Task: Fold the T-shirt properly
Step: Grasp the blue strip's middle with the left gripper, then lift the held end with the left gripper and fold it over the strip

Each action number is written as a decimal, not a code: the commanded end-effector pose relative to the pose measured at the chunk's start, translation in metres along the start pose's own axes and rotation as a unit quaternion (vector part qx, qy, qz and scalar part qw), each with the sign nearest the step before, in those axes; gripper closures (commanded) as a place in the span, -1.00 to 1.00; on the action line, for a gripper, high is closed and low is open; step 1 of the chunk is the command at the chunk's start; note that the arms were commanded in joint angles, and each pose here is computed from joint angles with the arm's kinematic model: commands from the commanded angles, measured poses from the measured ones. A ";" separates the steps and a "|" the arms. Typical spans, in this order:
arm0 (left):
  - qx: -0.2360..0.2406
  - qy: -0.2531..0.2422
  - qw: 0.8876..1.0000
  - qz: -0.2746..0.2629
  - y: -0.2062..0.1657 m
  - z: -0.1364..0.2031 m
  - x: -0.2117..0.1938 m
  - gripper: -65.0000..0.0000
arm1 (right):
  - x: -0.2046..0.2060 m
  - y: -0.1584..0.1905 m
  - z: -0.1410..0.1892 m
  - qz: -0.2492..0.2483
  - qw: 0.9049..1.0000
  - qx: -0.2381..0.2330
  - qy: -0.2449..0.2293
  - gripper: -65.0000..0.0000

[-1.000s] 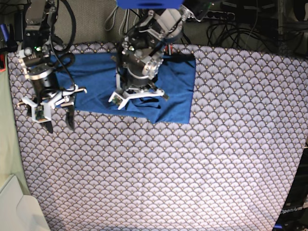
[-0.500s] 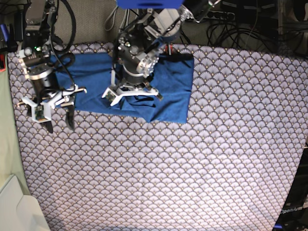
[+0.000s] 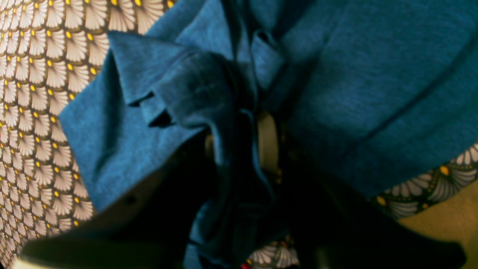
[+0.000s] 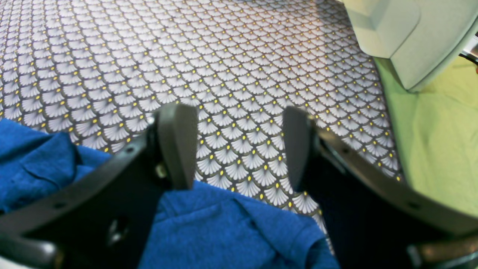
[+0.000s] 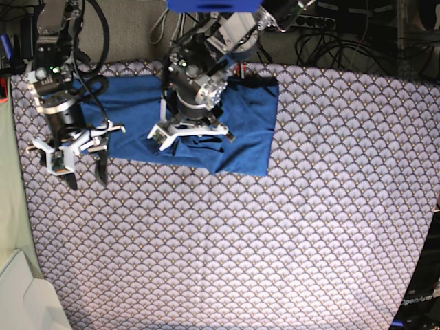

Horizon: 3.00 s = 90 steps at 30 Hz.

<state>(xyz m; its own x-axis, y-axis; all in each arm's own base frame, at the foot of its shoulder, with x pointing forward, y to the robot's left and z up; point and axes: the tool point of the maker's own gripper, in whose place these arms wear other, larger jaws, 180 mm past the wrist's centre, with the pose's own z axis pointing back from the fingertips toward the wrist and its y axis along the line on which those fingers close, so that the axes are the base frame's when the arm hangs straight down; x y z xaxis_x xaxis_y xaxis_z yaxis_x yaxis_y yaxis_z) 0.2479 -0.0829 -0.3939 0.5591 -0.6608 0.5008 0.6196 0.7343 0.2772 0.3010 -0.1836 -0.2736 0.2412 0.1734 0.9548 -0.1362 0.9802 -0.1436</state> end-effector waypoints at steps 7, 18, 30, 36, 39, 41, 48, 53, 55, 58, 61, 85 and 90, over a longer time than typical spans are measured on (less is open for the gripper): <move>-0.006 -0.027 1.000 0.007 -0.006 0.008 0.019 0.60 | 0.015 -0.001 0.000 0.000 1.000 -0.001 -0.028 -0.13; 0.000 -0.025 1.000 0.012 -0.001 0.008 0.020 -0.54 | 0.015 -0.001 0.000 0.000 1.000 -0.001 -0.028 -0.13; 0.031 -0.126 0.989 0.072 0.042 0.057 0.066 -1.00 | 0.015 -0.001 0.000 0.000 1.000 -0.001 -0.028 -0.13; 0.063 -0.080 0.986 0.135 0.079 0.043 0.031 -1.00 | 0.015 -0.001 0.000 0.000 1.000 -0.001 -0.027 -0.13; 0.068 -0.037 0.989 0.127 0.080 0.029 0.000 -1.00 | 0.015 -0.001 0.000 0.000 1.000 -0.001 -0.027 -0.13; 0.064 -0.020 0.991 0.118 0.074 0.024 -0.012 -1.00 | 0.015 -0.001 0.000 0.000 1.000 -0.001 -0.027 -0.13; -0.019 -0.023 0.996 0.083 0.020 0.024 -0.012 -1.00 | 0.014 -0.001 0.000 -0.001 1.000 -0.001 -0.026 -0.13; -0.062 -0.037 0.995 0.071 -0.005 0.028 0.000 -1.00 | 0.014 -0.001 0.000 -0.001 1.000 -0.001 -0.026 -0.13; -0.045 -0.040 0.995 0.076 0.007 0.028 0.001 -1.00 | 0.015 -0.001 0.000 0.000 1.000 -0.001 -0.027 -0.13; 0.008 -0.036 0.991 0.127 0.053 0.030 -0.005 -1.00 | 0.015 -0.003 0.000 0.000 1.000 -0.002 -0.027 -0.13; 0.044 -0.028 0.984 0.173 0.092 0.028 -0.017 -1.00 | 0.015 -0.001 0.000 0.000 1.000 -0.001 -0.027 -0.13; -0.012 0.026 0.944 0.329 0.119 -0.042 -0.033 -1.00 | 0.013 -0.003 0.001 -0.001 1.000 -0.002 -0.024 -0.13; -0.046 0.005 0.964 0.260 0.082 -0.037 -0.002 -1.00 | 0.013 -0.002 0.001 0.000 1.000 -0.001 -0.024 -0.13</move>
<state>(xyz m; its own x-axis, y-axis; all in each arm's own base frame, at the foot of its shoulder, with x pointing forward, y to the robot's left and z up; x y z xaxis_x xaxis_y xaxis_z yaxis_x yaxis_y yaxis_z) 0.3093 -0.0158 -0.4169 0.8340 -0.2262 0.5032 0.2932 0.9544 -0.0570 0.3000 -0.1836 -0.2757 0.2484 0.1684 0.9539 -0.1336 0.9813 -0.1385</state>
